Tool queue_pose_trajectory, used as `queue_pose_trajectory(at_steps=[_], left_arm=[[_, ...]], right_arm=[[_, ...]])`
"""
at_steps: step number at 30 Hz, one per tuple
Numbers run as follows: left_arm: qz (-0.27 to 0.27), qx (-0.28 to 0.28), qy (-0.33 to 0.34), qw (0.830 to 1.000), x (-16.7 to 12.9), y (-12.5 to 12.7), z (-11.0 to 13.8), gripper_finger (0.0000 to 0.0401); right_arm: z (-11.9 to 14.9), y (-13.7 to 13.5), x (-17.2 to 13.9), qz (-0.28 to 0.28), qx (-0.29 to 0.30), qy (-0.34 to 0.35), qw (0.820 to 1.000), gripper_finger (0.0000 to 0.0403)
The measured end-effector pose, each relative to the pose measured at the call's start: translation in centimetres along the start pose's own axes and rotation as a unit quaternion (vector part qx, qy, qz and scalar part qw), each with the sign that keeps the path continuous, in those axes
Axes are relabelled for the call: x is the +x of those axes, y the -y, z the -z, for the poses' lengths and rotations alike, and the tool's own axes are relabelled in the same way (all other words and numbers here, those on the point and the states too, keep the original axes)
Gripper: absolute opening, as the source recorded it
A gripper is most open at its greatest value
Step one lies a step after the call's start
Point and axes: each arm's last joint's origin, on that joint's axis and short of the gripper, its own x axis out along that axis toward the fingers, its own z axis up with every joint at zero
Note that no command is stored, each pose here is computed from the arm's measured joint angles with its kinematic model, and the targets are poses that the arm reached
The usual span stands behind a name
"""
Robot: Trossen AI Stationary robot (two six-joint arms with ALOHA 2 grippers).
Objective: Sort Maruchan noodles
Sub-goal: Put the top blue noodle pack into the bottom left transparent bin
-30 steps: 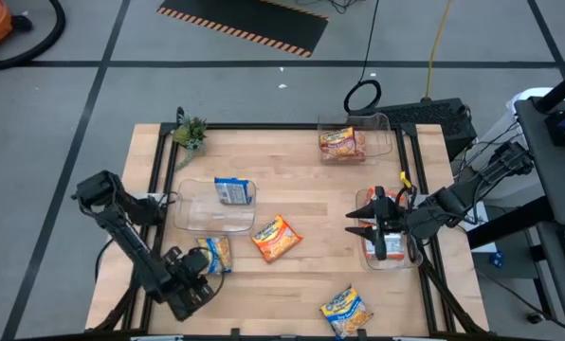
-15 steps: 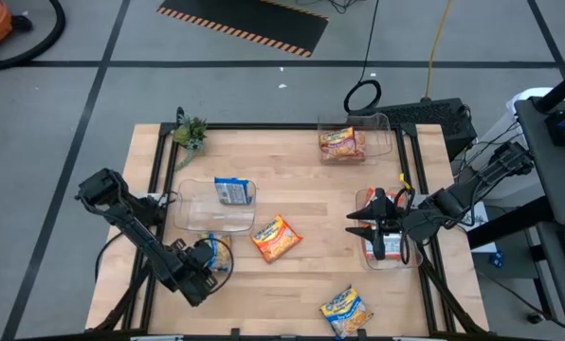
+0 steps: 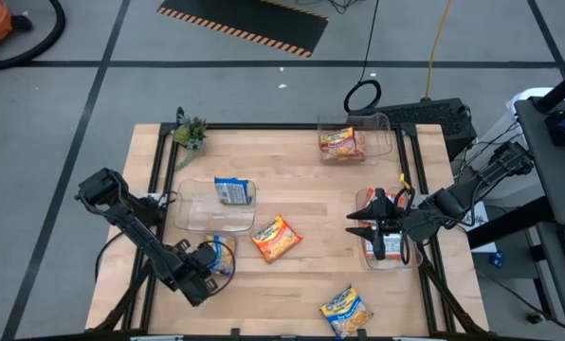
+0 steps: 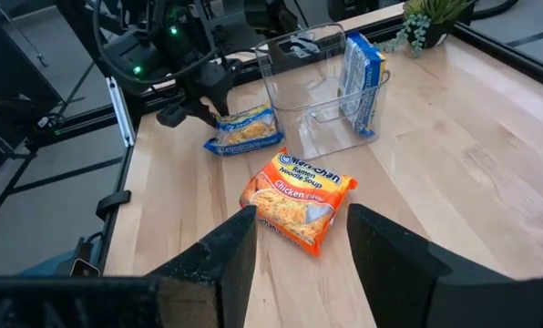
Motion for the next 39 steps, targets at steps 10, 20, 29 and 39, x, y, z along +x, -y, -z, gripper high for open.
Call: queue_pose_trajectory(at_steps=[10,20,29,39], left_arm=[[0.021,0.074,-0.034,0.996,-1.0,0.9,0.0,0.0064],[0.006,0.204,-0.02,0.979,-5.1,2.2,-0.7,0.0054],[-0.01,0.21,-0.012,0.978,-6.2,2.3,-1.3,0.0005],[0.014,0.073,-0.058,0.996,-5.4,2.4,0.5,0.0067]], right_arm=[[0.0,0.0,0.0,0.0,-0.001,0.0,1.0,0.0164],[0.0,0.0,0.0,0.0,-0.004,0.0,1.0,0.0164],[0.0,0.0,0.0,-0.004,-0.003,-0.003,1.0,0.0164],[0.1,-0.1,0.0,-0.021,-0.003,-0.014,1.0,0.0164]])
